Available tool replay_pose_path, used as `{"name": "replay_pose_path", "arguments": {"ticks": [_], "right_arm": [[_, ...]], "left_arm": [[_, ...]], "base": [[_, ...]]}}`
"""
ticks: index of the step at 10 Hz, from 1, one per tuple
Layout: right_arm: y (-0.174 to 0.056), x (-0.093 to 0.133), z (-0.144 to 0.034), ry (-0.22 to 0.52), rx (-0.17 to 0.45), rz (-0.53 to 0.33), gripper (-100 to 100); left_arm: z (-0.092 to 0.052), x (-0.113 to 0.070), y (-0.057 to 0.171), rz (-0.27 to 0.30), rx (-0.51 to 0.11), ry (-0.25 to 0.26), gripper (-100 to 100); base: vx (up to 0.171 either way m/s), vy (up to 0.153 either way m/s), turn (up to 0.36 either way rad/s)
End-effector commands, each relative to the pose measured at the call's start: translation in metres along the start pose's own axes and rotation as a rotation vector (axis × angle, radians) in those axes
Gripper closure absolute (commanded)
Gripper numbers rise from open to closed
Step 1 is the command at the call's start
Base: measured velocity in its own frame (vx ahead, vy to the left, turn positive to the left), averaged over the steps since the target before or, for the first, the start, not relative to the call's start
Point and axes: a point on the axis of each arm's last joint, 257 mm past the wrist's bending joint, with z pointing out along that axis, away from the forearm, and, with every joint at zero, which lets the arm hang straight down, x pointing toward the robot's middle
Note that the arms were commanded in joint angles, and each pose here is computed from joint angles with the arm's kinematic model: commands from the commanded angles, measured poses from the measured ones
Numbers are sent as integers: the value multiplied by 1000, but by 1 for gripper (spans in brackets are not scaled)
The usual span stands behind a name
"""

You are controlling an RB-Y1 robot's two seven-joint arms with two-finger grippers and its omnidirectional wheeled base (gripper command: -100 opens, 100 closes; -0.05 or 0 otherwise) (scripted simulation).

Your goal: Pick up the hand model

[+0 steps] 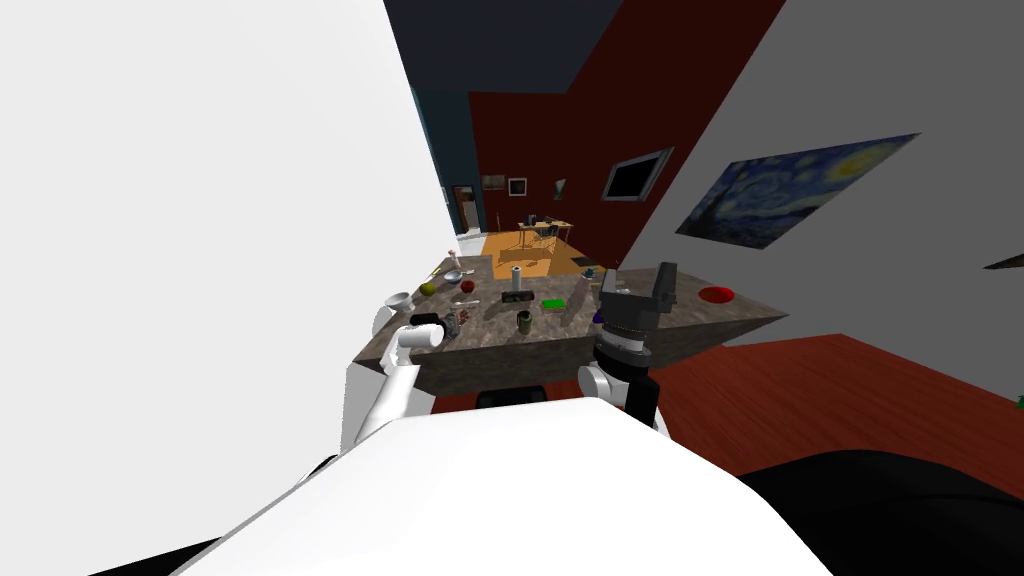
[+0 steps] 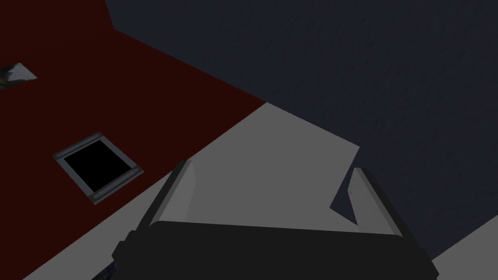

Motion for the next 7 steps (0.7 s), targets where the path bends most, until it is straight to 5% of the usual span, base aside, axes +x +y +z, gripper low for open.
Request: {"name": "replay_pose_path", "arguments": {"ticks": [1,6,7], "right_arm": [[0,0,0,0,0,0,0],[0,0,0,0,0,0,0],[0,0,0,0,0,0,0]], "left_arm": [[-1,2,-3,-14,2,-12,100],[-3,6,-9,-36,8,-35,100],[-4,7,-9,-40,7,-35,0]], "base": [[-57,61,-81],[-47,49,-79],[0,0,0]]}}
